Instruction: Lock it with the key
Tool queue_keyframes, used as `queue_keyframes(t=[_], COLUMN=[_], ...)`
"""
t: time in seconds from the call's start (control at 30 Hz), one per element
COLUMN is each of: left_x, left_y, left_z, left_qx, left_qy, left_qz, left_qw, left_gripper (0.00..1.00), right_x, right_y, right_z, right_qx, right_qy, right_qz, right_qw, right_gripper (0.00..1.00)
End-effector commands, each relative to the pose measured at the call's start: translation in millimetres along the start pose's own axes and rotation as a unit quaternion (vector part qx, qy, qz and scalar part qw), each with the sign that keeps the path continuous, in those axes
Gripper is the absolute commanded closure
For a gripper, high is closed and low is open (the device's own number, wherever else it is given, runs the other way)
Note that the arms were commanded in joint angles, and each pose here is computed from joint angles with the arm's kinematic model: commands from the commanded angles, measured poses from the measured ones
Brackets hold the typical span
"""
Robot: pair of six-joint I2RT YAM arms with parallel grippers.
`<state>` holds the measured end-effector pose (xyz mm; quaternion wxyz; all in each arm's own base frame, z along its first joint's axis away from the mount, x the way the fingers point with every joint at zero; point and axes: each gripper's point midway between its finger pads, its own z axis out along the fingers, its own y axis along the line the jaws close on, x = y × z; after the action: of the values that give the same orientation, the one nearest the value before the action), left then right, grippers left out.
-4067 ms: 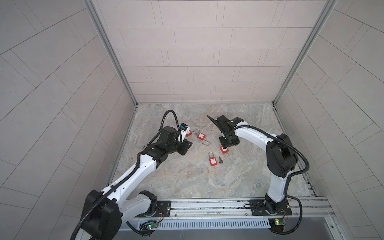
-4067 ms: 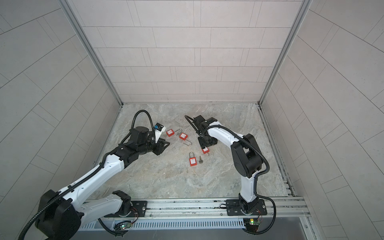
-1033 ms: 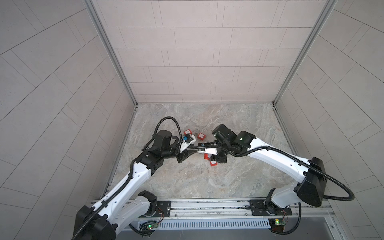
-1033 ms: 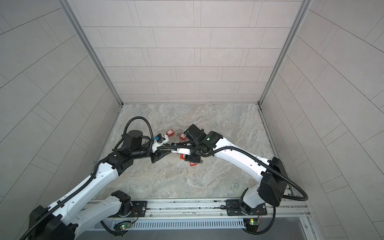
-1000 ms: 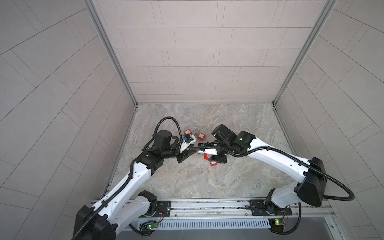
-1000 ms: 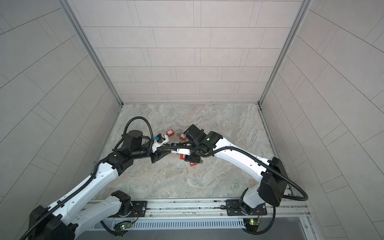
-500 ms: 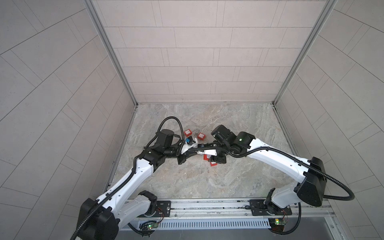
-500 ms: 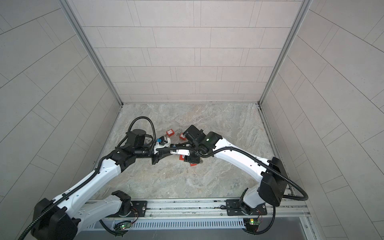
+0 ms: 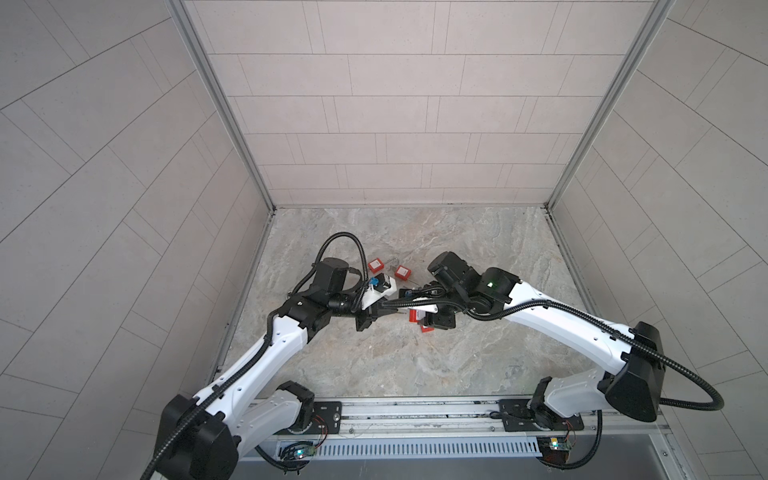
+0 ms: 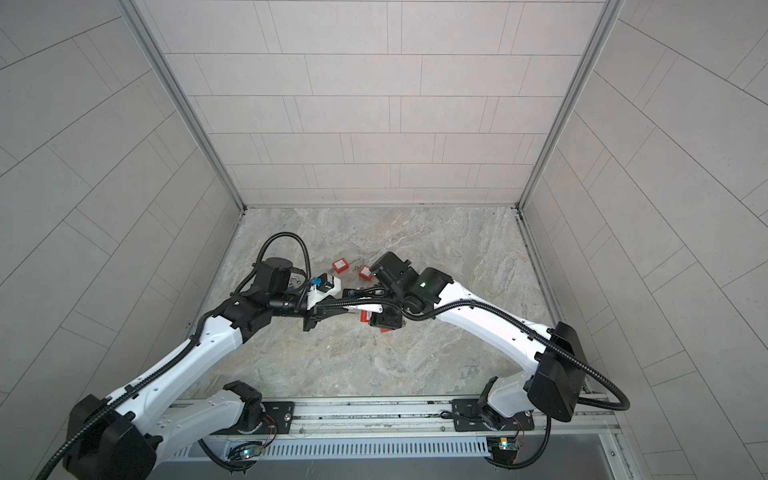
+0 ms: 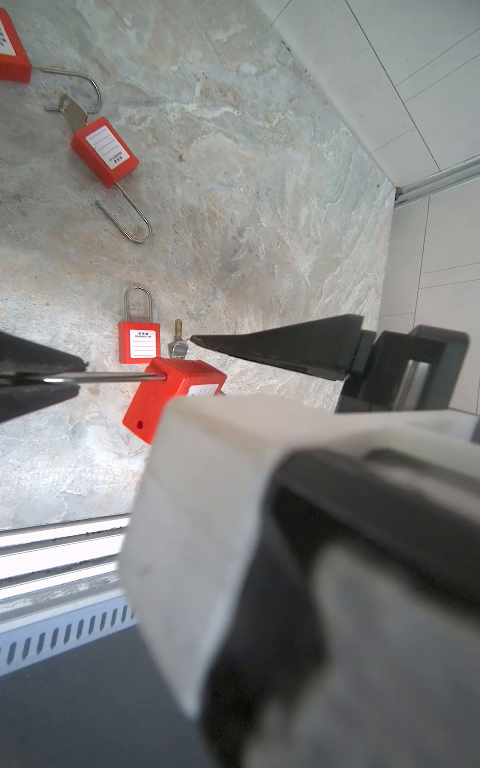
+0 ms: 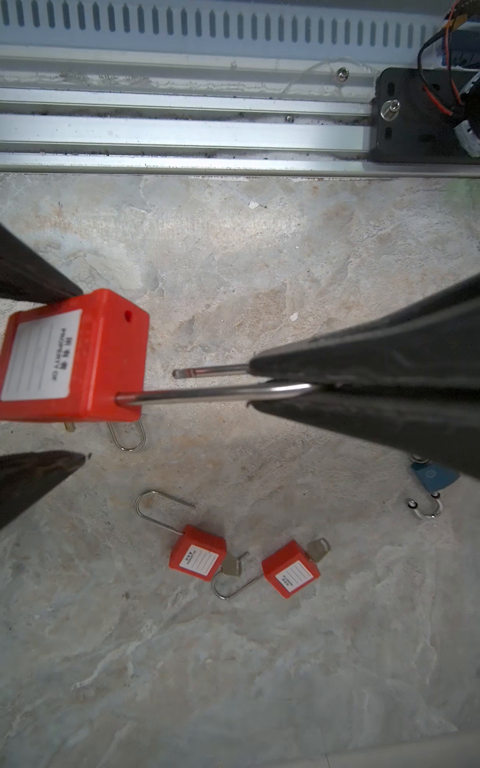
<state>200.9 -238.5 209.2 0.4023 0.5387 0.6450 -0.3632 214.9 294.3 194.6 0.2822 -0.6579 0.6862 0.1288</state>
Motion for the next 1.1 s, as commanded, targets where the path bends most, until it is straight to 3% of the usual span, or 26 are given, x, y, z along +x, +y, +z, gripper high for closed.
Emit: queue_keyframes(t=[0.0, 0.33, 0.6, 0.8, 1.07], left_x=[-26.5, -44.2, -53.1, -55.0, -53.6], left_y=[-5.3, -9.5, -10.4, -10.7, -13.3], left_z=[-3.7, 0.7, 7.8, 7.0, 4.8], left_qx=[0.018, 0.009, 0.009, 0.001, -0.002], left_qy=[-0.041, -0.088, -0.102, -0.106, -0.109], left_qz=[0.029, 0.044, 0.051, 0.059, 0.059], left_qw=[0.999, 0.995, 0.993, 0.993, 0.992], left_gripper=[1.00, 1.00, 1.00, 1.00, 1.00], right_x=[1.2, 18.5, 11.3, 15.1, 4.2], right_y=[3.2, -5.3, 0.4, 5.3, 10.2], right_z=[-12.7, -27.1, -32.4, -34.0, -41.9], right_qx=[0.000, -0.055, -0.101, -0.131, -0.156], right_qy=[-0.015, -0.020, -0.037, -0.017, -0.042], right_qz=[-0.010, 0.058, 0.037, 0.050, 0.041], right_qw=[1.000, 0.997, 0.994, 0.990, 0.986], right_gripper=[0.39, 0.42, 0.47, 0.58, 0.73])
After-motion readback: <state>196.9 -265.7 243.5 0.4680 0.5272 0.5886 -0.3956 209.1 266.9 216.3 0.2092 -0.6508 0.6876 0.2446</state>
